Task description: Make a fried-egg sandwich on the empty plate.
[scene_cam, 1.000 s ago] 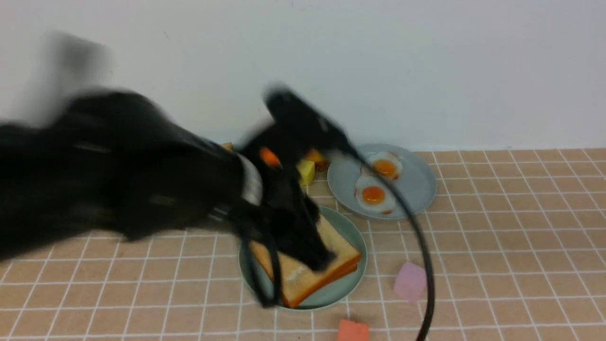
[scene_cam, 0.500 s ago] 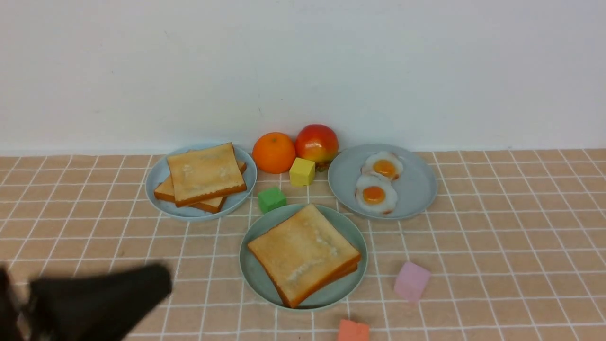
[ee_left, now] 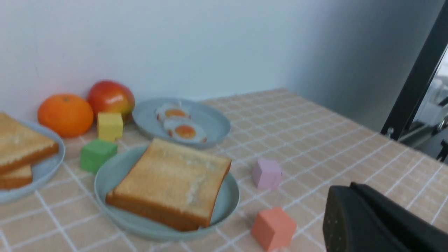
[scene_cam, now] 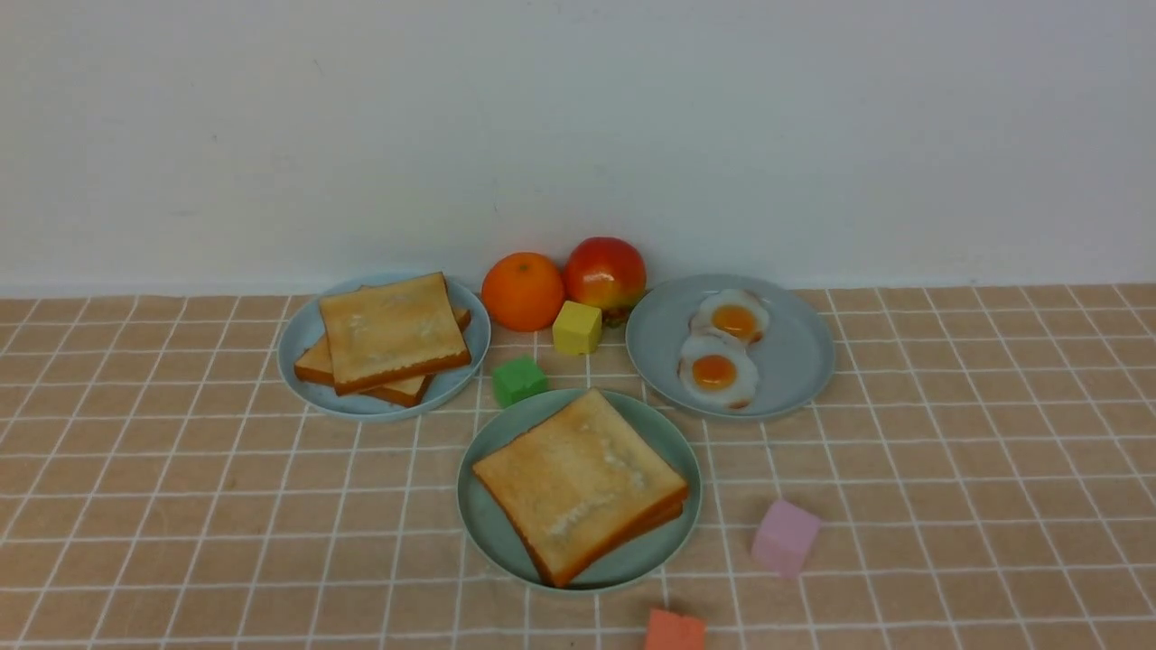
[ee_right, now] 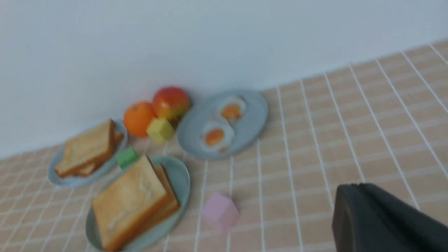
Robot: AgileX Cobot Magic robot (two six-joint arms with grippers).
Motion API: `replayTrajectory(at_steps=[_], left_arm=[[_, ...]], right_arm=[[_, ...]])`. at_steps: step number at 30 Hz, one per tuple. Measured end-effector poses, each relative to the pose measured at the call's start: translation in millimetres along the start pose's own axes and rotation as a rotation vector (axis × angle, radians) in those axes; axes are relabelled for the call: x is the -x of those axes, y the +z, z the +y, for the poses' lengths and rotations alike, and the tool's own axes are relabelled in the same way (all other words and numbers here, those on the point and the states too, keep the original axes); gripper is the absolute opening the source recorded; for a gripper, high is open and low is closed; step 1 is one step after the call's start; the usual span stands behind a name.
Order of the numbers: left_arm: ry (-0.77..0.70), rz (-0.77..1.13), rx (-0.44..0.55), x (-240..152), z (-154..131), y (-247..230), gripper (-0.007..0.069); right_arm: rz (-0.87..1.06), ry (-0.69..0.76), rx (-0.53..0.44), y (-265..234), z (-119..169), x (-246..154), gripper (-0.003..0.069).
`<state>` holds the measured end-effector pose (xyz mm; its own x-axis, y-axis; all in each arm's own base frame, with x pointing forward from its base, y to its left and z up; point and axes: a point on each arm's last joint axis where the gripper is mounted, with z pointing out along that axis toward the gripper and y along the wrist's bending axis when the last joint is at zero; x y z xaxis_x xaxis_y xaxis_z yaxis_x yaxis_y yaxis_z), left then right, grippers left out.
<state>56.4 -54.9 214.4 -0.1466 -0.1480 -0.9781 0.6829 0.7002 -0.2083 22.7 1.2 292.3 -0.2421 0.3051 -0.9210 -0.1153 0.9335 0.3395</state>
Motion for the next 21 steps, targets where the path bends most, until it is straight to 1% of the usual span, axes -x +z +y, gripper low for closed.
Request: replayTrajectory(at_steps=[4, 8, 9, 11, 14, 16, 17, 21], left_arm=[[0.0, 0.047, 0.007, -5.7, 1.0, -0.2, -0.0013], [-0.001, 0.087, 0.013, -9.3, 1.5, -0.5, -0.0013], [-0.001, 0.088, 0.013, -9.4, 1.5, -0.5, -0.0013], [-0.001, 0.1, 0.015, -10.5, 1.7, -0.6, -0.0013], [-0.001, 0.105, 0.016, -10.9, 1.7, -0.6, -0.0013], [-0.001, 0.105, 0.016, -10.9, 1.7, -0.6, -0.0013], [-0.001, 0.105, 0.016, -10.9, 1.7, -0.6, -0.0013], [-0.001, 0.106, 0.016, -11.0, 1.7, -0.6, -0.0013]], right_arm=[[-0.055, -0.017, 0.031, 26.3, -7.8, -26.6, 0.001], [-0.022, -0.026, 0.028, 44.8, -19.1, -61.0, 0.0014], [-0.021, -0.028, 0.027, 45.5, -19.6, -62.4, 0.0014], [0.047, -0.031, 0.004, 53.2, -28.3, -86.6, 0.0018], [0.112, -0.052, -0.036, 56.5, -36.2, -104.2, 0.0019], [0.104, -0.039, -0.058, 55.8, -37.7, -104.2, 0.0009], [0.083, -0.03, -0.085, 55.0, -39.3, -103.1, -0.0007], [0.035, -0.122, -0.148, 52.4, -42.6, -100.5, -0.0015]])
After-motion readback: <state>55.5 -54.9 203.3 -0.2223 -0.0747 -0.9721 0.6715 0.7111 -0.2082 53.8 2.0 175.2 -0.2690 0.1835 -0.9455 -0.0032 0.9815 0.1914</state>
